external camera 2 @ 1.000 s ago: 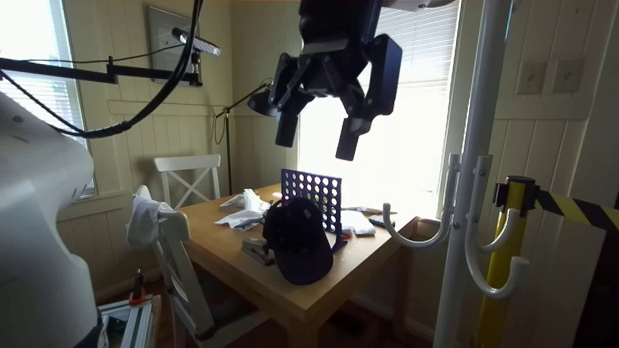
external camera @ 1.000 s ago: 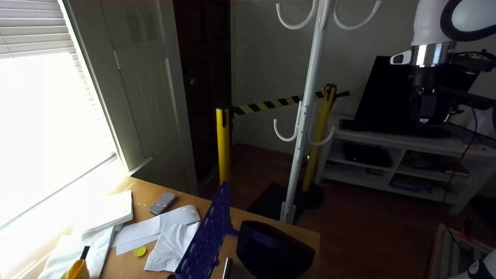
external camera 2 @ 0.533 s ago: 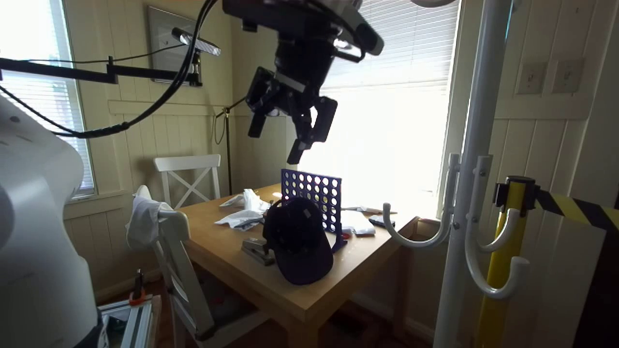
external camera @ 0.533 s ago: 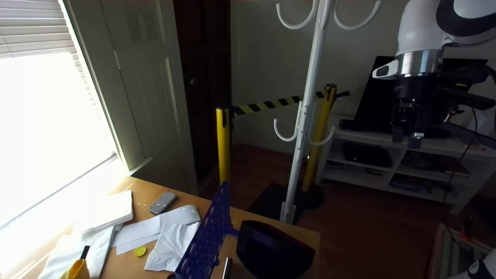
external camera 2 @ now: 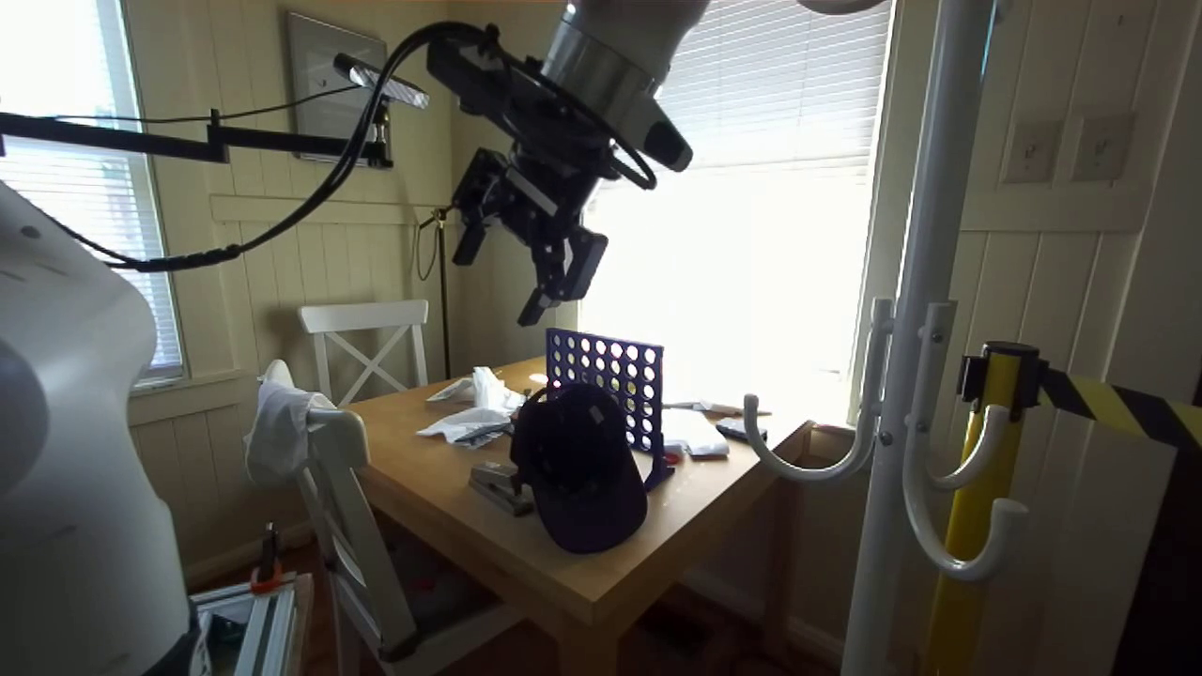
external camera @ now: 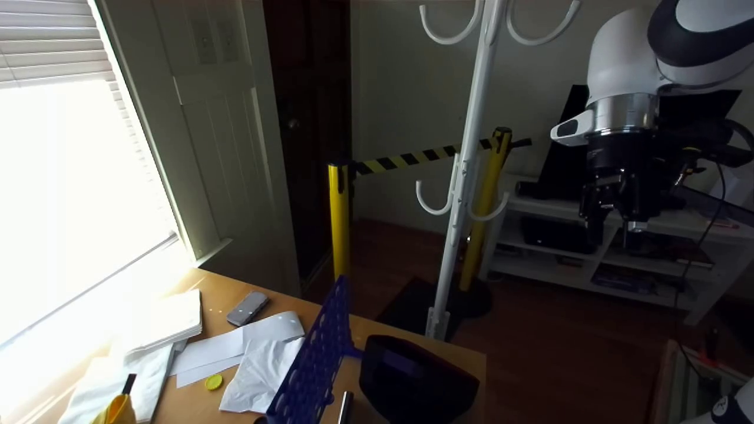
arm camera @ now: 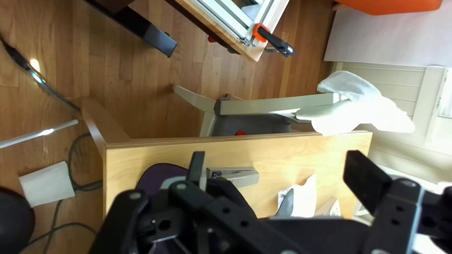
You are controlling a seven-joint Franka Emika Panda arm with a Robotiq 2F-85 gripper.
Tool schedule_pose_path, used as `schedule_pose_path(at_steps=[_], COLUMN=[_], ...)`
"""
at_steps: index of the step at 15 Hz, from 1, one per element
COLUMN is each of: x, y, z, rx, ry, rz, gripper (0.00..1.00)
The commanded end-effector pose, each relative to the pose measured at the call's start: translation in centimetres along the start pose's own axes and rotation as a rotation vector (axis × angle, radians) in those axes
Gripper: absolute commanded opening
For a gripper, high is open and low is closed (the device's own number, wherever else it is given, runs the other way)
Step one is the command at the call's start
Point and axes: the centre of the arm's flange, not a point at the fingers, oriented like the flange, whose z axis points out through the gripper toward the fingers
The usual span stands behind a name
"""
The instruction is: Put the black cap on the white stand.
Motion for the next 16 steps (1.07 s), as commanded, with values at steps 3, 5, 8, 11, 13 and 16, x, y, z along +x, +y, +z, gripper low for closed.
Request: schedule_pose_path(at_steps=[3,5,8,11,13,16], x=[-0.9,1.3,4.5,8.1,10.6,14.2], y=[-0.2,-0.9,-2.2,-3.3,-3.6,-3.3], z=[0.3,2.2,5.3,9.0,11.3,13.9], rx=[0.127,0.222,0.365,0.455,0.437,0.363], ry=[0.023,0.062,0.113,0.165,0.196,0.231], rz=[-0.045,-0.077,-0.128,-0.181,-0.202,-0.130], gripper=[1.00,1.00,1.00,1.00,1.00,1.00])
